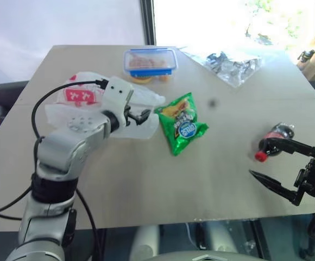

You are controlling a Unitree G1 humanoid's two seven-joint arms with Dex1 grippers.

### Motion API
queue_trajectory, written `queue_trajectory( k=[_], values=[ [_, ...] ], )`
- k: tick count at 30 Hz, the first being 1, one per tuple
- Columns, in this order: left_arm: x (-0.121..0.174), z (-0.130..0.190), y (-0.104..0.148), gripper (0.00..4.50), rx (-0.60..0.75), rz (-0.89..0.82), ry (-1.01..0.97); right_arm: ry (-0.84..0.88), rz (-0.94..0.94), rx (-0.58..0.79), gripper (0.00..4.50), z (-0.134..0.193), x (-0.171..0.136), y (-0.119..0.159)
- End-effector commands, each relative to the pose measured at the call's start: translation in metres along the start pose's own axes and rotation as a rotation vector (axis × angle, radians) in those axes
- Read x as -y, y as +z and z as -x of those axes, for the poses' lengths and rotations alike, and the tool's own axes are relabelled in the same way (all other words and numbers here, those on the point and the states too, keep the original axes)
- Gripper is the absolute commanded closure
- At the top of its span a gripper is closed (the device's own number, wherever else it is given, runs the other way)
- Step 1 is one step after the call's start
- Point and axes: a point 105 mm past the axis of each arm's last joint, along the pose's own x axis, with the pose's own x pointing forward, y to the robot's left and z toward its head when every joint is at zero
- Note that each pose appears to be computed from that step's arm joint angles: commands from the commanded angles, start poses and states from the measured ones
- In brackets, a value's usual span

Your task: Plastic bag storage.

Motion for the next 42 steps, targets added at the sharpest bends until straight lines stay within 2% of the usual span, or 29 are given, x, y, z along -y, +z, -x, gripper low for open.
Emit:
queue_trajectory(
  k=[1, 4, 8, 13, 17, 20, 31, 32, 35, 39, 40, 41, 42],
  values=[
    [-0.008, -0.009, -0.003, 0.0, -0.047, -0.064, 0.06, -0.007, 0.036, 0.025, 0.08, -0.001, -0.002, 0.007],
    [-0.002, -0.014, -0.019, 0.0, -0.094, -0.186, 0.024, 0.006, 0.031, 0.03, 0.08, 0.001, -0.005, 0.004],
    [-0.006, 0.001, -0.036, 0.0, -0.122, -0.256, -0.011, 0.015, 0.032, 0.052, 0.08, 0.003, -0.008, 0.007],
    [-0.018, 0.02, -0.055, 0.0, -0.145, -0.266, -0.001, 0.009, 0.053, 0.069, 0.08, 0.007, -0.008, 0.009],
    [-0.019, 0.024, -0.046, 0.0, -0.059, -0.247, 0.006, 0.021, 0.075, 0.064, 0.08, 0.009, -0.006, 0.006],
    [-0.012, 0.02, -0.029, 0.0, 0.009, -0.255, -0.017, 0.023, 0.089, 0.054, 0.08, 0.014, 0.0, 0.004],
    [0.009, -0.028, -0.034, 0.0, -0.045, -0.441, 0.051, 0.015, 0.093, 0.059, 0.08, 0.011, 0.004, 0.005],
    [0.011, -0.032, -0.036, 0.52, -0.043, -0.437, 0.058, 0.015, 0.094, 0.061, 0.0, 0.01, 0.004, 0.006],
    [0.012, -0.038, -0.033, 1.7, 0.018, -0.495, 0.082, 0.017, 0.096, 0.067, 0.0, 0.009, 0.004, 0.01],
    [0.005, -0.032, -0.023, 3.64, 0.088, -0.453, 0.09, 0.026, 0.09, 0.088, 0.0, 0.005, 0.002, 0.015],
    [0.003, -0.029, -0.022, 4.24, 0.105, -0.446, 0.09, 0.029, 0.087, 0.101, 0.0, 0.004, 0.002, 0.017],
    [0.001, -0.025, -0.02, 4.46, 0.124, -0.428, 0.093, 0.033, 0.085, 0.117, 0.0, 0.003, 0.001, 0.02],
    [-0.001, -0.02, -0.02, 4.46, 0.137, -0.413, 0.094, 0.038, 0.086, 0.129, 0.0, 0.002, 0.001, 0.022]
  ],
)
